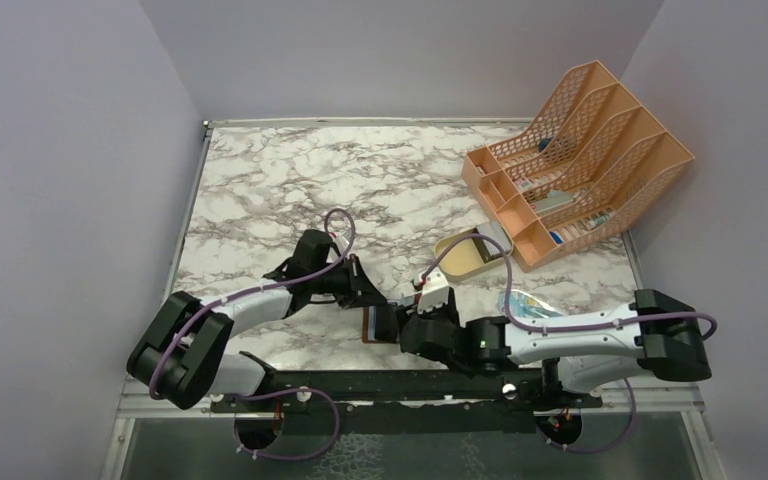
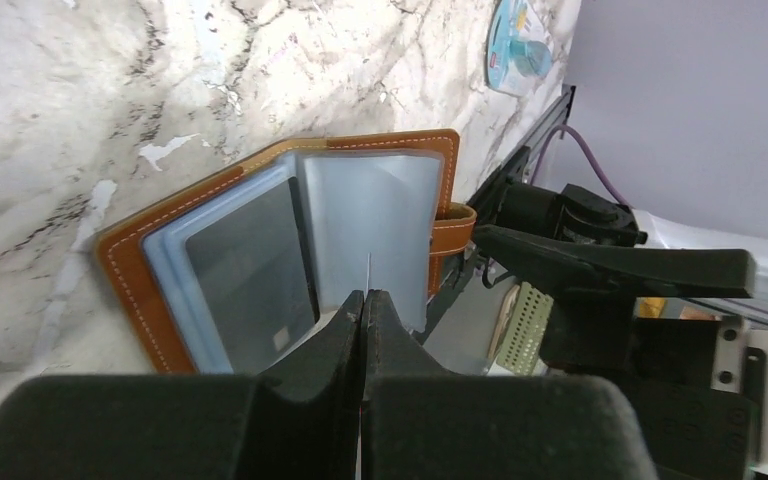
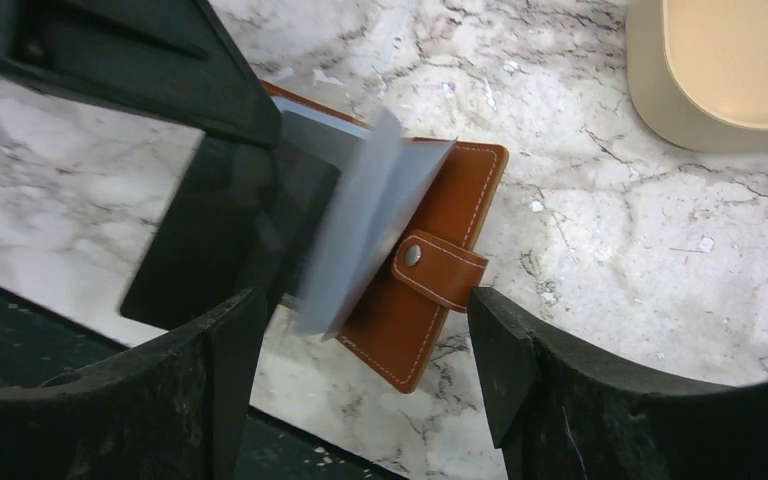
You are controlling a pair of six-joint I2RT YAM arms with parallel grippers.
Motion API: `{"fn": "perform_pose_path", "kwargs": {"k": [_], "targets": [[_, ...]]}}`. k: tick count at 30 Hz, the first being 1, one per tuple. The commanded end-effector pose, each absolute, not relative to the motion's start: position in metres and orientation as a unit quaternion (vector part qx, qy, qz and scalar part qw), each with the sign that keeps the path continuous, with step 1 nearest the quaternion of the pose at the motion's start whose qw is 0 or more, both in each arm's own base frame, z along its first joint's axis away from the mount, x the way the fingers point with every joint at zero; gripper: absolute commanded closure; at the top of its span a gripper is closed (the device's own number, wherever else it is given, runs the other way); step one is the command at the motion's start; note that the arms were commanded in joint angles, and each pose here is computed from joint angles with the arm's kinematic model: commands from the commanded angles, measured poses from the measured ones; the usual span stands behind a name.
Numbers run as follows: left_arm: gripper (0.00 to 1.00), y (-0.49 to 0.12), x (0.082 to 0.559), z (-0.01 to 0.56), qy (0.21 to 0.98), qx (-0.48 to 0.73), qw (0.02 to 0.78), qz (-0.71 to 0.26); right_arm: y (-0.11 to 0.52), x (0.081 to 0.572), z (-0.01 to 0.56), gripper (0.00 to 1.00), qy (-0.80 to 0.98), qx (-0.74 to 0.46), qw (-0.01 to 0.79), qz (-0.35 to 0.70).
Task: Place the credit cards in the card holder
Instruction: Turn over the card slot in the card holder.
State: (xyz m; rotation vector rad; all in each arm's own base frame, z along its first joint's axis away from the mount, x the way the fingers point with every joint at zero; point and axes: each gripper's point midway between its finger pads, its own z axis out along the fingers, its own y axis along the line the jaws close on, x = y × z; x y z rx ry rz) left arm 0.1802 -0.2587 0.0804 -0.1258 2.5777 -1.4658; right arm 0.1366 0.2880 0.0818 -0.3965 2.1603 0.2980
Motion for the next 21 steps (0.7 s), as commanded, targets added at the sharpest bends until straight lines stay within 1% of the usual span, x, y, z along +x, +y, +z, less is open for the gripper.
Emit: {"fn": "perform_pose_path", "kwargs": {"k": [1,4,9,18,21], "targets": [[1.00,-0.273,0.184,0.088,0.855,-0.019,0.096,-0.509,0.289,0.133,0.101,0.25,0.875,-0.118,0.439,0.166],[1.00,-0.277,0.184,0.087,0.857,-0.013,0.100,-0.505,0.282,0.135,0.106,0.25,0.879,-0.090,0.439,0.161],[1.00,-0.282,0.183,0.081,0.863,-0.007,0.099,-0.495,0.274,0.153,0.106,0.28,0.889,-0.066,0.434,0.128],[1.00,-0.295,0.180,0.085,0.861,0.009,0.108,-0.497,0.283,0.164,0.103,0.30,0.895,-0.081,0.417,0.134],[1.00,-0.298,0.178,0.081,0.863,0.011,0.104,-0.493,0.277,0.168,0.095,0.34,0.900,-0.081,0.412,0.119]]}}
